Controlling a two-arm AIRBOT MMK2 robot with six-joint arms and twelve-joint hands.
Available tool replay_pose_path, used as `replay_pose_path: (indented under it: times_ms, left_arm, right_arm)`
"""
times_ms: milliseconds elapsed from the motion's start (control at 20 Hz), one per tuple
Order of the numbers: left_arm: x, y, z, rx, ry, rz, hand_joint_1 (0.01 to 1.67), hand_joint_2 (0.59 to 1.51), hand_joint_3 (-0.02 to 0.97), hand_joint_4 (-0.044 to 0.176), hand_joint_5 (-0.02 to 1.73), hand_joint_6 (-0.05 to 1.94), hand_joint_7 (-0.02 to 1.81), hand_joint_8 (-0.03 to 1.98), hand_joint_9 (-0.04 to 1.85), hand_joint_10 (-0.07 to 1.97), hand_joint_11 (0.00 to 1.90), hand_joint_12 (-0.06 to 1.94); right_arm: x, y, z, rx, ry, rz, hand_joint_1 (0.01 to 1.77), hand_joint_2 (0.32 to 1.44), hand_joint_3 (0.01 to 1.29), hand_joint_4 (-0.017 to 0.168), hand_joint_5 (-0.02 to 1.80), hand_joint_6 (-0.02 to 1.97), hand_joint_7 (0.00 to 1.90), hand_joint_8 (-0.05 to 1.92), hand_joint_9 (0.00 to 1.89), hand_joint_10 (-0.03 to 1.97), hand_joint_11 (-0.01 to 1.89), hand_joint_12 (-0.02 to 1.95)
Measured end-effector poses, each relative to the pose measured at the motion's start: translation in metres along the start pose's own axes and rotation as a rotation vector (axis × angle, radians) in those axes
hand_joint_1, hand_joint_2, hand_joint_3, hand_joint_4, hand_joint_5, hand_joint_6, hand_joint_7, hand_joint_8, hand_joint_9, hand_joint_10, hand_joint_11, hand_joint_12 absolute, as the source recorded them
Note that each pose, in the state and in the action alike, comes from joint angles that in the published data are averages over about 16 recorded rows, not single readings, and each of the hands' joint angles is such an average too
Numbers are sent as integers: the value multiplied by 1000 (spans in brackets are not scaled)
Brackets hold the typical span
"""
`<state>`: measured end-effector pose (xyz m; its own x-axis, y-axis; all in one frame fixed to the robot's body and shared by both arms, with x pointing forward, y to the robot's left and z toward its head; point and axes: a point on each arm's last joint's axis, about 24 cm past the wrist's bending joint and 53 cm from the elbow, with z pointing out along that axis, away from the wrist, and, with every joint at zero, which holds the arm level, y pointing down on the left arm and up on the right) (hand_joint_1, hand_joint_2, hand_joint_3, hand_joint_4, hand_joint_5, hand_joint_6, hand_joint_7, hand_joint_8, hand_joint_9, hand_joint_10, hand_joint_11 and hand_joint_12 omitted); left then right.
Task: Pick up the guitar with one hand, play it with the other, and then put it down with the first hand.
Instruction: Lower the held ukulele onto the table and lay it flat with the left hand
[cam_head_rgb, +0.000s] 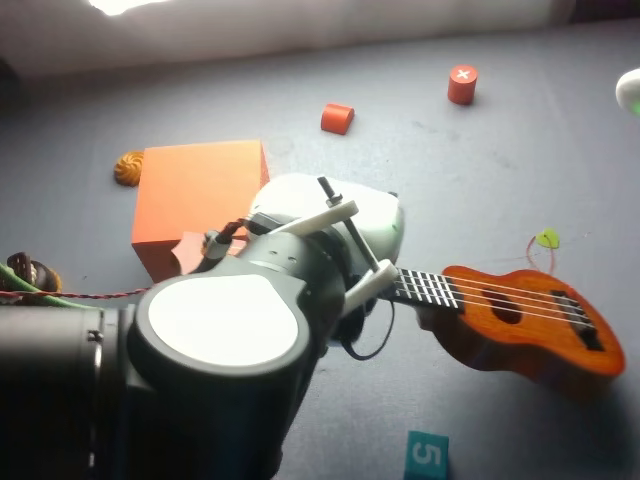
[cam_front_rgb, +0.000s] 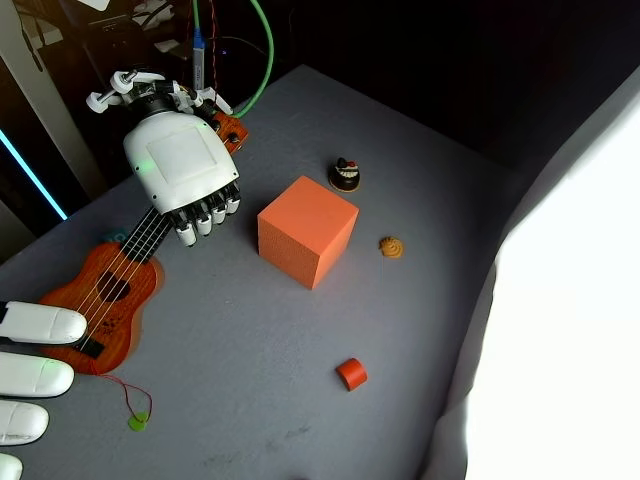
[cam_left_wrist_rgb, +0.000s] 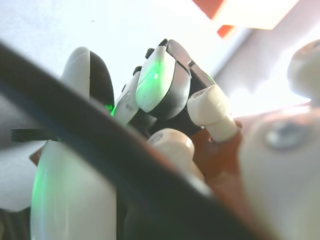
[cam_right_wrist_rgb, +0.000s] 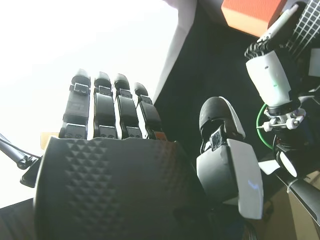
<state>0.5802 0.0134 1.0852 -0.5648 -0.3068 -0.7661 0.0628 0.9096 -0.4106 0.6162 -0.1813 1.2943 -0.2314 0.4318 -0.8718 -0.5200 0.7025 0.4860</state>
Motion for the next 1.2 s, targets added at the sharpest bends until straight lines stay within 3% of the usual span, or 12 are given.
replay_pose_path:
  times_ms: [650,1000,1200]
  left_arm:
    - [31,-4,19,15,23,-9,1385,1094,-18,3,1221,1886,1327,1959,1420,1937,1464,1913]
    - [43,4,29,0,37,-4,928,1135,-6,3,1037,1882,1190,1915,1287,1930,1332,1912]
    - [48,8,32,-5,42,0,617,1149,2,6,804,1632,975,1665,1063,1761,1060,1829]
  right_arm:
    - [3,3,0,-3,8,-14,65,1291,17,3,21,-4,51,-7,20,6,17,2]
    - [5,4,0,-4,13,-25,66,1291,16,4,20,-3,47,-7,19,6,17,2]
    - [7,5,0,-4,17,-30,64,1291,17,4,20,-3,45,-7,20,6,17,2]
